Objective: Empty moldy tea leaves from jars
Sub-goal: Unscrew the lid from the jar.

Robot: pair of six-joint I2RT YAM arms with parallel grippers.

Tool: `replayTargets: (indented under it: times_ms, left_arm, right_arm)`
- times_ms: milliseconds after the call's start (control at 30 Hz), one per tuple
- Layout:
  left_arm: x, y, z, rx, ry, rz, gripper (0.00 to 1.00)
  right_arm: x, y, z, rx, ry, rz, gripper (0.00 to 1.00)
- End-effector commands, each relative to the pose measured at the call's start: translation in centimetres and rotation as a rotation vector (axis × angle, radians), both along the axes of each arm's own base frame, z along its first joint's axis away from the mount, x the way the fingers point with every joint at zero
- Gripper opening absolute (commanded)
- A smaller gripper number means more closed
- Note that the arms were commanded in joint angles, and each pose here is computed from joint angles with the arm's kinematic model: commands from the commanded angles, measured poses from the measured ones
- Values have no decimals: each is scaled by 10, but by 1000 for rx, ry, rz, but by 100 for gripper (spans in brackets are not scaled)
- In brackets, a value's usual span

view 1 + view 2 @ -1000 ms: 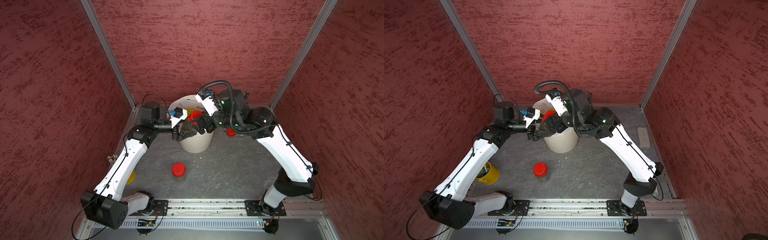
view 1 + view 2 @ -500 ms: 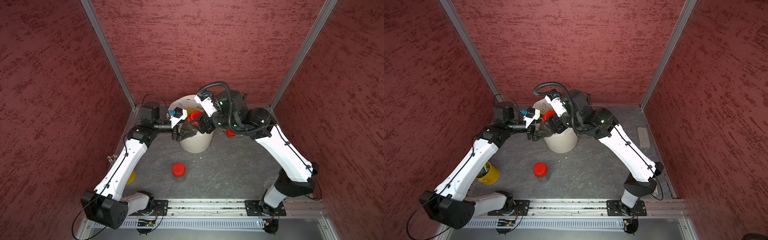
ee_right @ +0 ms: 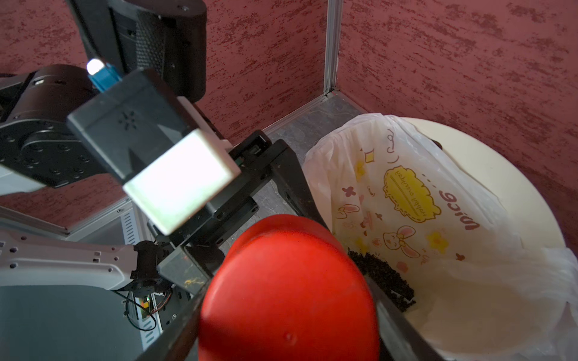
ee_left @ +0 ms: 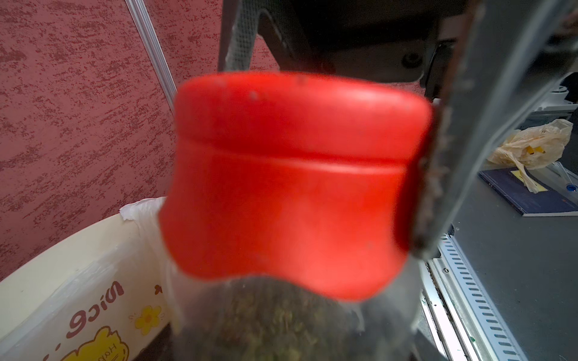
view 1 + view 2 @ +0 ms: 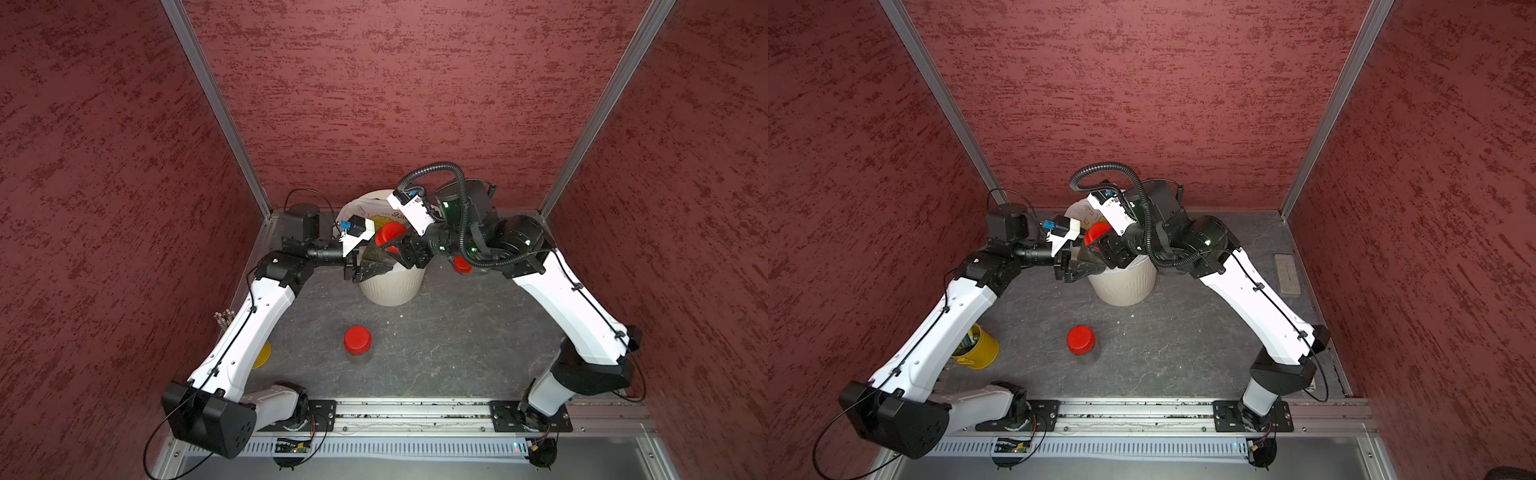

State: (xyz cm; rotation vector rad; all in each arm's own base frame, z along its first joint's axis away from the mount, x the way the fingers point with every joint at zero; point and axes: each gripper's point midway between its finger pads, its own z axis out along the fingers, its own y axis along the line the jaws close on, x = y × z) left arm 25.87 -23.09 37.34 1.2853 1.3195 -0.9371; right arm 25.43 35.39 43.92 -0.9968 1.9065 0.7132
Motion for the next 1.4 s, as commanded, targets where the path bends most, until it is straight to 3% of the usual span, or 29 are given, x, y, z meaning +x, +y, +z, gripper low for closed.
replayTargets:
  times_ms: [0, 433, 933, 1233, 1367]
  left_arm:
    - [-3, -1, 4, -14, 6, -18, 66]
    - [-6, -1, 7, -17, 3, -25, 66]
    - [-8, -2, 7, -15, 12, -37, 66]
    - [-6, -1, 6, -11, 7, -25, 66]
    - [-4, -1, 5, -7, 5, -16, 66]
  right_arm:
    - [-19, -3, 10, -7, -95, 148, 52]
    - [-22, 1, 6, -38, -195, 319, 56]
    - [-36, -9, 8, -62, -266, 426, 79]
    - [-22, -9, 28, 25, -219, 287, 98]
    - [-10, -15, 35, 62, -175, 159, 99]
